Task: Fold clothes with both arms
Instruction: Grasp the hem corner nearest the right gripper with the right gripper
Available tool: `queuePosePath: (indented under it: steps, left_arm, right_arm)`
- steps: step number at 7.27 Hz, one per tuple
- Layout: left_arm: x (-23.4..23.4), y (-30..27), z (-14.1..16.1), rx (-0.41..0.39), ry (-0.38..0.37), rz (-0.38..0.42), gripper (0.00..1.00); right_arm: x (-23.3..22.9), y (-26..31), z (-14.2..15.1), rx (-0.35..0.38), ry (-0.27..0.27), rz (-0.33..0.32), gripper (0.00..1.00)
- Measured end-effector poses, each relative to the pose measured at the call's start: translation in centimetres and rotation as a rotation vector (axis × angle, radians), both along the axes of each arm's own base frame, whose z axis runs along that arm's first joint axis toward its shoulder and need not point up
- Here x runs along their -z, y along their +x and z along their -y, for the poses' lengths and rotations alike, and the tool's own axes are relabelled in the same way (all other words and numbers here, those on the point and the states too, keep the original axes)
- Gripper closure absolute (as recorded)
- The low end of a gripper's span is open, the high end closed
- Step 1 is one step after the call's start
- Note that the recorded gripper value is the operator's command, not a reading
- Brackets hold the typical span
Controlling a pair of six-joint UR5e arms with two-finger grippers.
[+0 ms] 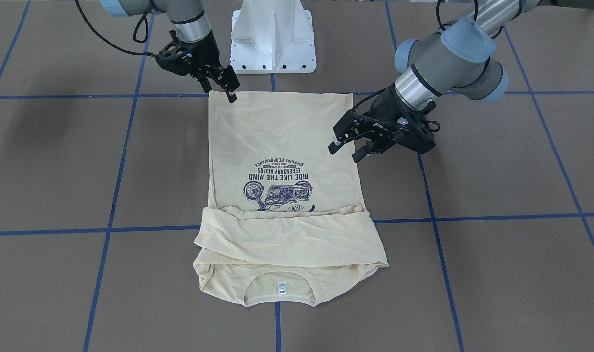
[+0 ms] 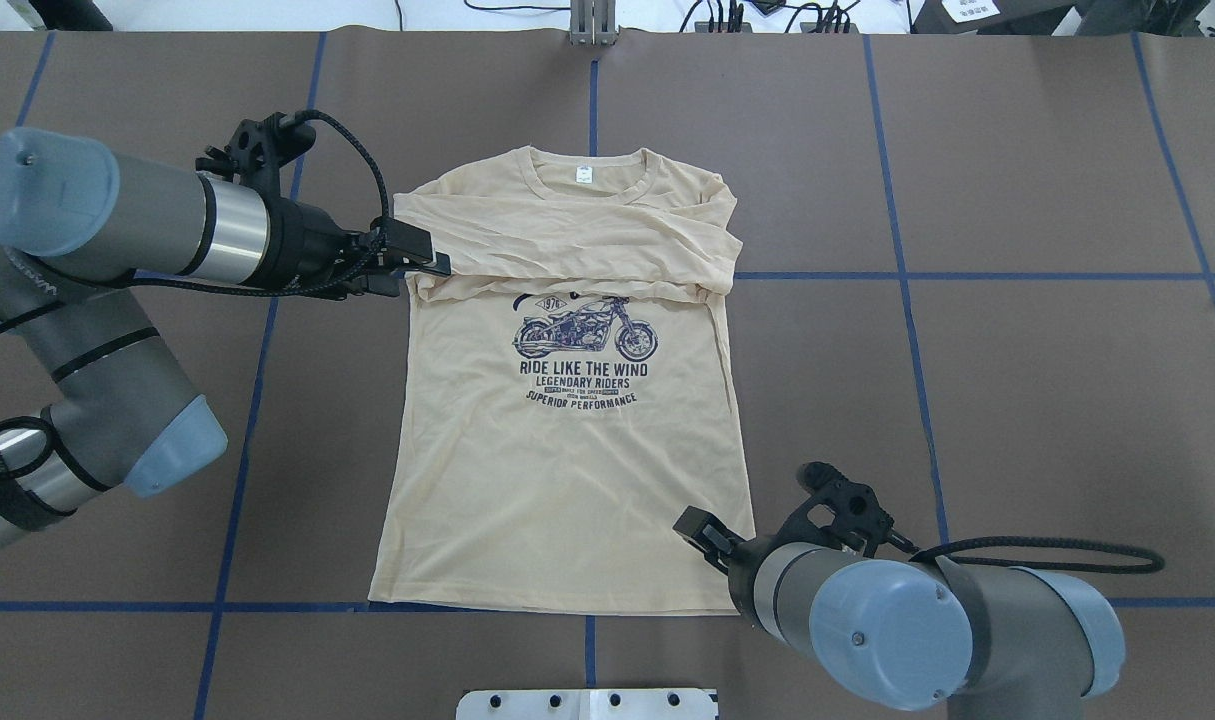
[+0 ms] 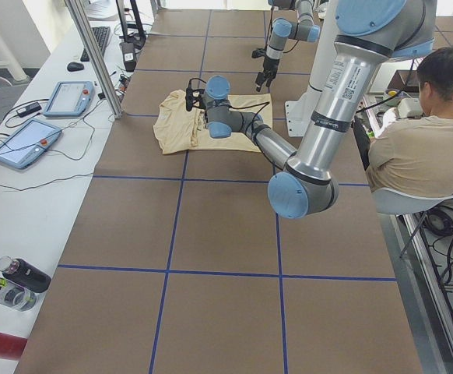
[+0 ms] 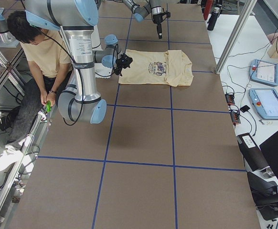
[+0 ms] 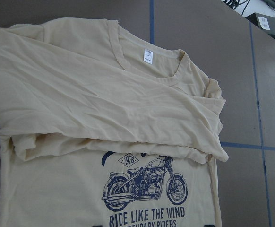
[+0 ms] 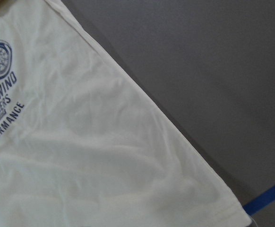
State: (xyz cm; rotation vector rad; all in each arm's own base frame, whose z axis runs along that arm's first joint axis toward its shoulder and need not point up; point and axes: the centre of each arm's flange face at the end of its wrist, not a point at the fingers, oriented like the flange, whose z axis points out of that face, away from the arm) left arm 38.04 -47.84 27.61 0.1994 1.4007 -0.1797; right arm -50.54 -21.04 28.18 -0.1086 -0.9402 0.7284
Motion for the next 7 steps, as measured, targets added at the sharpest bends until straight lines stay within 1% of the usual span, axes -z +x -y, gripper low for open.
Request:
queuePosePath:
  steps: [2, 3, 4, 6, 7]
  left_arm:
    - [-0.2, -0.1, 0.0, 0.007, 0.0, 0.003, 0.16]
    - [-0.3, 0.0, 0.0, 0.006, -0.003, 0.005, 0.16]
    - [-0.5, 0.2, 0.0, 0.007, -0.005, 0.008, 0.16]
    - [-0.7, 0.4, 0.1, 0.012, -0.008, 0.012, 0.16]
    - [-0.7, 0.4, 0.1, 0.014, -0.008, 0.013, 0.16]
  right_arm:
    - [-2.3, -1.2, -0.7, -0.005, -0.028, -0.048, 0.15]
    - [-2.8, -1.4, -1.0, -0.001, -0.034, -0.059, 0.2]
    - [-3.1, -1.6, -1.1, 0.003, -0.039, -0.065, 0.29]
    - [-3.3, -1.7, -1.2, 0.008, -0.044, -0.07, 0.3]
    - [-3.4, -1.7, -1.3, 0.008, -0.045, -0.072, 0.35]
